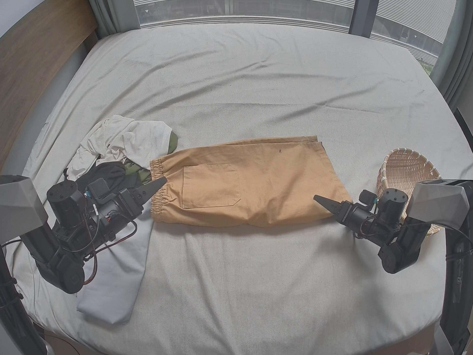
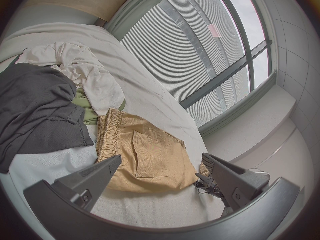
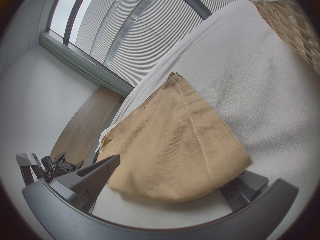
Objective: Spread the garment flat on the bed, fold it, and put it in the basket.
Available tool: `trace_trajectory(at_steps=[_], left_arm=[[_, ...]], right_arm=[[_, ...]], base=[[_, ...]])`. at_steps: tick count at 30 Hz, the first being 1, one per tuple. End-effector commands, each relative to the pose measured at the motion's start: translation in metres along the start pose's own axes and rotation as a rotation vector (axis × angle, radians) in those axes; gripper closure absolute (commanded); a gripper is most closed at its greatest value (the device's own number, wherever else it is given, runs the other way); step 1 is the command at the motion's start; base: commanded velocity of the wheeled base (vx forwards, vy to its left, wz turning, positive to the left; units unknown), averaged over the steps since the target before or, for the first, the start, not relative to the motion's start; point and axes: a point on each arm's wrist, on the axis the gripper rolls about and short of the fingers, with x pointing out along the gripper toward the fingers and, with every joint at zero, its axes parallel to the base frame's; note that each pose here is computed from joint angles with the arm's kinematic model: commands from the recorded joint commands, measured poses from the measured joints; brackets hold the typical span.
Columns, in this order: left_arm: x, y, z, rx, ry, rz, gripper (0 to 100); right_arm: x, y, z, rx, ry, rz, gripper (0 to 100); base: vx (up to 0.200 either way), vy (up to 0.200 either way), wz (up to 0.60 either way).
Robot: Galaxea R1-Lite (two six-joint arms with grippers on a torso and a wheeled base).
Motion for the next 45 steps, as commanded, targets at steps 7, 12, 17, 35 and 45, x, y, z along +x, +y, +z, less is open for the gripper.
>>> trace_trajectory(at_steps=[7, 12, 17, 35, 45], left_arm=[[0.001, 0.002, 0.000, -0.001, 0.000, 0.004, 0], [0.001, 0.002, 0.000, -0.001, 0.000, 0.004, 0], [0.001, 0.001, 0.000, -0.001, -0.001, 0.003, 0], [0.003, 0.010, -0.003, -0.014, 0.006, 0.025, 0], [0.008, 0.022, -0.014, -0.027, 0.040, 0.053, 0]], right_arm=[[0.017, -0.009, -0.004, 0.009, -0.025, -0.002, 0], [0.021, -0.011, -0.013, 0.013, -0.012, -0.004, 0], [0.020, -0.010, -0.014, 0.015, -0.006, -0.005, 100], [-0.016, 0.029, -0.004, 0.028, 0.030, 0.006, 100], [-0.047, 0.022, 0.002, -0.025, 0.039, -0.063, 100]], base=[[0.000, 0.000, 0.00], [0.000, 0.000, 0.00], [0.000, 0.000, 0.00], [0.000, 0.000, 0.00], [0.000, 0.000, 0.00]])
